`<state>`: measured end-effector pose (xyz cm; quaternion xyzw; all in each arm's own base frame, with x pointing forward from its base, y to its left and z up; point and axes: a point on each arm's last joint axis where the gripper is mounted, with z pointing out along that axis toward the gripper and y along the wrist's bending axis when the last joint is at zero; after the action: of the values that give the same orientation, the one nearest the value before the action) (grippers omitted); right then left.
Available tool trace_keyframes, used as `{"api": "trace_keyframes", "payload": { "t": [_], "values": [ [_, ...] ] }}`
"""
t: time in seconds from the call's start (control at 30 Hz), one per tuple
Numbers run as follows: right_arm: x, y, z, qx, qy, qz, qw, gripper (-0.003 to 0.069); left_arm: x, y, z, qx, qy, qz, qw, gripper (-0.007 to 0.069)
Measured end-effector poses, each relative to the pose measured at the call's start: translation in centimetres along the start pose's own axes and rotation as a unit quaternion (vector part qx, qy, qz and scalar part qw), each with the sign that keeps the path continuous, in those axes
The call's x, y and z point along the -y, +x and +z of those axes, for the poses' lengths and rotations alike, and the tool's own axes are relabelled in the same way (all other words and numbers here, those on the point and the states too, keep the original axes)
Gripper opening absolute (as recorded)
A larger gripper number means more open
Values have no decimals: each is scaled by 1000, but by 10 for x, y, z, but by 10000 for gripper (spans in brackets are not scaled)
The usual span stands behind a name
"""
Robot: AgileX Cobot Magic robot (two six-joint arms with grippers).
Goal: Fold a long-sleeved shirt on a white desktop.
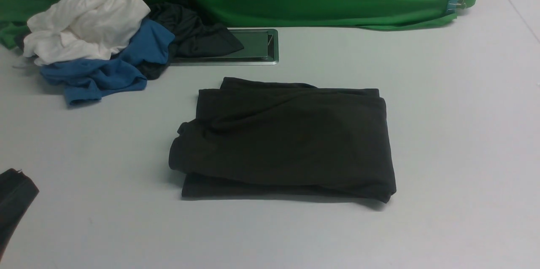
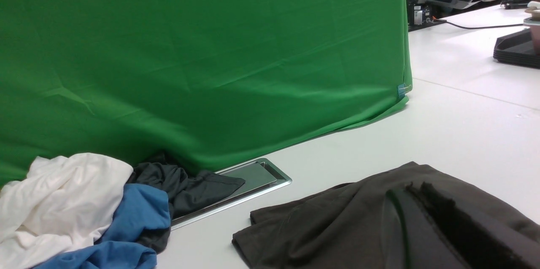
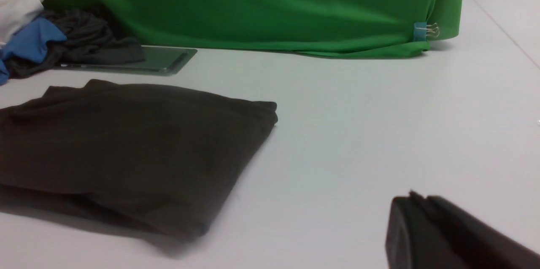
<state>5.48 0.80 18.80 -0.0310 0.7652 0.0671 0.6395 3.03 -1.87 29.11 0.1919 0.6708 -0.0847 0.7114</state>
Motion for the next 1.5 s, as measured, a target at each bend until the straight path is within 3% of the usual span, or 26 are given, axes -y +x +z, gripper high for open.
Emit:
{"api": "trace_keyframes", "payload": {
  "t": [0.2, 0.4, 0.57, 0.77, 1.5],
  "values": [
    [0, 0, 0, 0, 0, 0, 1000, 61, 0, 11, 5, -2, -9, -14, 1000, 20],
    [0, 0, 0, 1, 0, 0, 1000, 79, -10, 39, 10, 27, -134, -20, 990, 20],
    [0, 0, 0, 1, 0, 0, 1000, 95, -12, 85, 15, -39, -192, -36, 980, 20],
    [0, 0, 0, 2, 0, 0, 1000, 111, -7, 103, 15, -104, -174, -57, 978, 20],
    [0, 0, 0, 2, 0, 0, 1000, 170, -7, 105, 15, -116, -170, -38, 978, 20]
  ]
}}
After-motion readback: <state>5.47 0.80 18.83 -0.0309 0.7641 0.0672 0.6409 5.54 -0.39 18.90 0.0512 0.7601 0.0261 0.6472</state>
